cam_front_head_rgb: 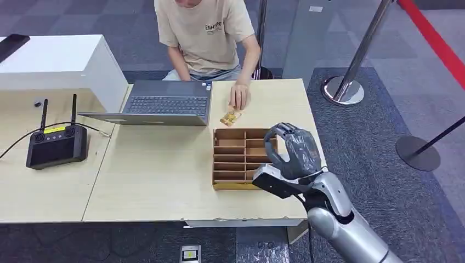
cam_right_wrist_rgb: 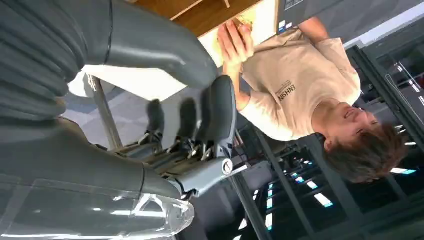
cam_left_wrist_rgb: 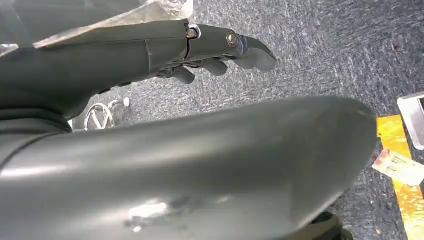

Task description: Pass the card to the sensor for recognition and then transmit it.

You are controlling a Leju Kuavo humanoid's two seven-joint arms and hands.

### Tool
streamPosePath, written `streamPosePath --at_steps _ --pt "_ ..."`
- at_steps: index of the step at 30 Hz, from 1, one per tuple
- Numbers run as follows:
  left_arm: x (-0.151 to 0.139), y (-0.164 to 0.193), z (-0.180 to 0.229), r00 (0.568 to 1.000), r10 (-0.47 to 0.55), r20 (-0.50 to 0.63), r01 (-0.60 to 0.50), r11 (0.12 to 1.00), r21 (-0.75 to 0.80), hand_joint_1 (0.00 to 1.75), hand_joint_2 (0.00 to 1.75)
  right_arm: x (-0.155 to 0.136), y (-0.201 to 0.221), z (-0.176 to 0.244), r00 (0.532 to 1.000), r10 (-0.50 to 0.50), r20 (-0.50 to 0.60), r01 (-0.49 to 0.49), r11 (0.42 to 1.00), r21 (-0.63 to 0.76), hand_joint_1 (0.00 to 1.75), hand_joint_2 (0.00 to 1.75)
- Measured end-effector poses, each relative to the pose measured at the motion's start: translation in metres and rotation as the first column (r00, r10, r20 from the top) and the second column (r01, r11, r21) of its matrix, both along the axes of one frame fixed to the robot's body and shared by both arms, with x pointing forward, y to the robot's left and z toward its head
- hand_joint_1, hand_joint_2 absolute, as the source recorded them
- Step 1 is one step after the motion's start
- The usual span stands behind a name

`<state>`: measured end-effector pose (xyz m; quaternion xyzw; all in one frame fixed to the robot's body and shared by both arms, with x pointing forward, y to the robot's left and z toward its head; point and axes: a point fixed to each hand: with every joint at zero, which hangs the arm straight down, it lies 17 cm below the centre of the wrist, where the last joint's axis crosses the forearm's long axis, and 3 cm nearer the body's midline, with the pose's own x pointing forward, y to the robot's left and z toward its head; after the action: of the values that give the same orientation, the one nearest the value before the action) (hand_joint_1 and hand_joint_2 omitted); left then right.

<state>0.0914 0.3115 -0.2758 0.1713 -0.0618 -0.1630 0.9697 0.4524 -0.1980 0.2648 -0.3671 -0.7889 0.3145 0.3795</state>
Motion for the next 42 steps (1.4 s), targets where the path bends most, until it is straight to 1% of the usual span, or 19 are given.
streamPosePath --at_steps 1,2,3,9,11,12,14,15,16,20,21,23,24,25,28,30,31,37,42 --pt "0.000 0.000 0.000 1.000 0.000 0.000 0.000 1.000 0.000 0.00 0.00 0.000 0.001 0.000 1.000 0.001 0.001 -0.001 1.000 -0.001 1.17 1.75" --pt "0.000 0.000 0.000 1.000 0.000 0.000 0.000 1.000 0.000 0.00 0.00 0.000 0.001 0.000 1.000 0.002 0.000 -0.002 1.000 -0.001 1.06 1.75" --pt "0.000 0.000 0.000 1.000 0.000 0.000 0.000 1.000 0.000 0.00 0.00 0.000 0.002 -0.001 1.000 0.003 -0.002 -0.003 1.000 -0.002 1.03 1.75" --pt "0.000 0.000 0.000 1.000 0.001 0.000 -0.001 1.000 -0.001 0.00 0.00 0.000 0.007 -0.006 1.000 0.009 -0.011 -0.009 1.000 -0.007 1.05 1.75" --pt "0.000 0.000 0.000 1.000 0.001 0.000 -0.001 1.000 -0.001 0.00 0.00 0.000 0.008 -0.007 1.000 0.011 -0.013 -0.011 1.000 -0.006 1.03 1.75" --pt "0.000 0.000 0.000 1.000 0.001 0.000 -0.001 1.000 -0.001 0.00 0.00 0.000 0.009 -0.007 1.000 0.014 -0.014 -0.014 1.000 -0.005 0.96 1.75" --pt "0.000 0.000 0.000 1.000 0.001 0.001 -0.001 1.000 -0.001 0.00 0.00 0.000 0.011 -0.009 1.000 0.016 -0.020 -0.016 1.000 -0.005 0.98 1.75" --pt "0.000 0.000 0.000 1.000 0.000 0.001 0.000 1.000 -0.001 0.00 0.00 0.000 0.011 -0.011 1.000 0.017 -0.023 -0.017 1.000 -0.006 1.29 1.75" --pt "0.000 0.000 0.000 1.000 0.000 0.001 0.000 1.000 -0.002 0.00 0.00 0.000 0.012 -0.012 1.000 0.018 -0.025 -0.018 1.000 -0.007 1.40 1.75" --pt "0.001 0.000 0.000 1.000 0.000 0.003 0.000 1.000 -0.003 0.00 0.00 0.001 0.015 -0.016 0.999 0.021 -0.036 -0.022 1.000 -0.009 1.40 1.75" --pt "0.001 0.000 0.000 1.000 0.000 0.003 0.000 1.000 -0.003 0.00 0.00 0.001 0.015 -0.018 0.999 0.021 -0.039 -0.022 1.000 -0.010 1.34 1.75" --pt "0.000 -0.001 0.000 1.000 0.002 0.003 -0.002 1.000 -0.003 0.00 0.00 0.001 0.016 -0.019 0.999 0.024 -0.043 -0.024 1.000 -0.008 1.33 1.75" --pt "0.000 -0.001 0.000 1.000 0.002 0.003 -0.002 1.000 -0.003 0.00 0.00 0.001 0.016 -0.020 0.999 0.023 -0.044 -0.023 1.000 -0.008 1.27 1.75" --pt "0.000 -0.001 0.000 1.000 0.002 0.003 -0.002 1.000 -0.003 0.00 0.00 0.001 0.016 -0.020 0.999 0.022 -0.045 -0.022 1.000 -0.008 1.26 1.75" --pt "0.001 -0.001 0.000 1.000 0.004 0.004 -0.004 1.000 -0.004 0.00 0.00 0.002 0.016 -0.023 0.999 0.021 -0.050 -0.022 1.000 -0.006 0.89 1.75" --pt "0.001 -0.001 0.000 1.000 0.004 0.005 -0.004 1.000 -0.005 0.00 0.00 0.002 0.016 -0.024 0.998 0.020 -0.054 -0.020 1.000 -0.007 0.84 1.75" --pt "0.001 -0.001 0.000 1.000 0.004 0.005 -0.004 1.000 -0.005 0.00 0.00 0.003 0.016 -0.025 0.998 0.019 -0.056 -0.020 1.000 -0.007 0.75 1.75" --pt "0.001 -0.001 0.000 1.000 0.002 0.004 -0.002 1.000 -0.008 0.00 0.00 0.005 0.016 -0.035 0.997 0.016 -0.078 -0.017 1.000 -0.013 0.59 1.75" --pt "0.001 -0.002 0.000 1.000 -0.003 0.004 0.003 1.000 -0.008 0.00 0.00 0.007 0.014 -0.041 0.996 0.011 -0.094 -0.013 1.000 -0.013 0.63 1.75"
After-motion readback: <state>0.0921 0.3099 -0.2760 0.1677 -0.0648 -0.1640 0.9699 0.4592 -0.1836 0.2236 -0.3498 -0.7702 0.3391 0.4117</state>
